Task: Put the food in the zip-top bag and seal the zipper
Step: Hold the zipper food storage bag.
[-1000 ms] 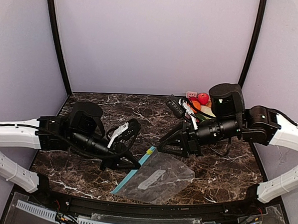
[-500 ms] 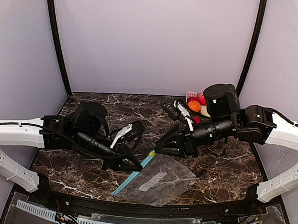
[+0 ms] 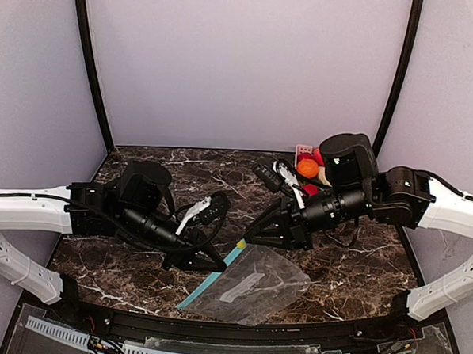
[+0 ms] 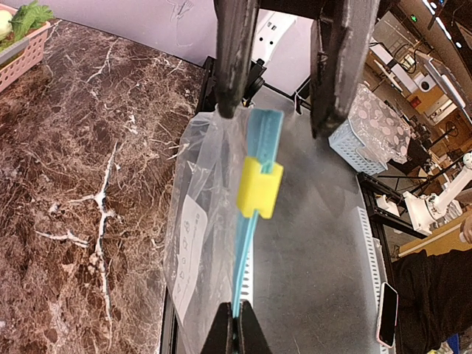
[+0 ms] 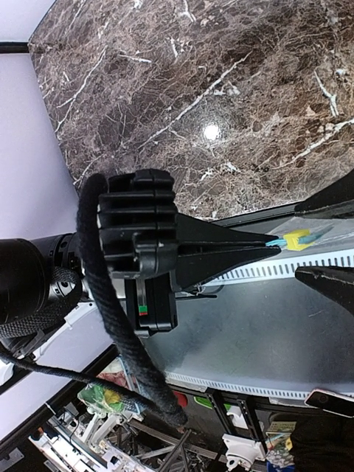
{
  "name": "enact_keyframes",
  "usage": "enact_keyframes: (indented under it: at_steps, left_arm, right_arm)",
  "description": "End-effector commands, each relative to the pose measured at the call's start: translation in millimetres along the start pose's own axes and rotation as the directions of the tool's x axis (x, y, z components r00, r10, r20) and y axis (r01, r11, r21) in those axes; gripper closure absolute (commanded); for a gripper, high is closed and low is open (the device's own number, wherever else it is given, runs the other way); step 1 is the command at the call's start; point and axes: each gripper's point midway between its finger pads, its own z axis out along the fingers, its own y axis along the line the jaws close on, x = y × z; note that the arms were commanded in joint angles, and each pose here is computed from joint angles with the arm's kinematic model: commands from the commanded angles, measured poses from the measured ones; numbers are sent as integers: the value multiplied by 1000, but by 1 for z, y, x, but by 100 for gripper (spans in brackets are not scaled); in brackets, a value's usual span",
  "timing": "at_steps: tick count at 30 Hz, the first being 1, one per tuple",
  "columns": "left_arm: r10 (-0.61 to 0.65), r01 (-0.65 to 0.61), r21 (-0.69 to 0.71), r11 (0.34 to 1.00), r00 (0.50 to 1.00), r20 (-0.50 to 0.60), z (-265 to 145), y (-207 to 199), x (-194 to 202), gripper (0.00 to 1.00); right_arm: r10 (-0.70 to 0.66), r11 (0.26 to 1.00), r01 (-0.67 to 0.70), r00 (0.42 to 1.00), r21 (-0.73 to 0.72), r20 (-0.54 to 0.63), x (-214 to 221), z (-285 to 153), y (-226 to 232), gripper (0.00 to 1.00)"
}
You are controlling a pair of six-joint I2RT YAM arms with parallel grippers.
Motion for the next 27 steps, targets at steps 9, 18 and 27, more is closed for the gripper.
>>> enact_keyframes:
  at_steps: [9, 18, 27]
  left_arm:
    - [15, -15, 21, 1000, 1000, 19, -4, -6, -10, 99]
    - [16, -17, 20, 1000, 1000, 23, -4, -6, -10, 99]
    - [20, -20, 13, 1000, 999, 30, -5, -5, -12, 99]
  right_arm:
    - [-5, 1000, 5, 1000, -11, 10, -3, 5, -2, 80]
    - [2, 1000, -2, 1000, -18, -2, -1, 10, -3, 83]
    - [-1, 1000, 1, 1000, -9, 5, -2, 9, -4, 100]
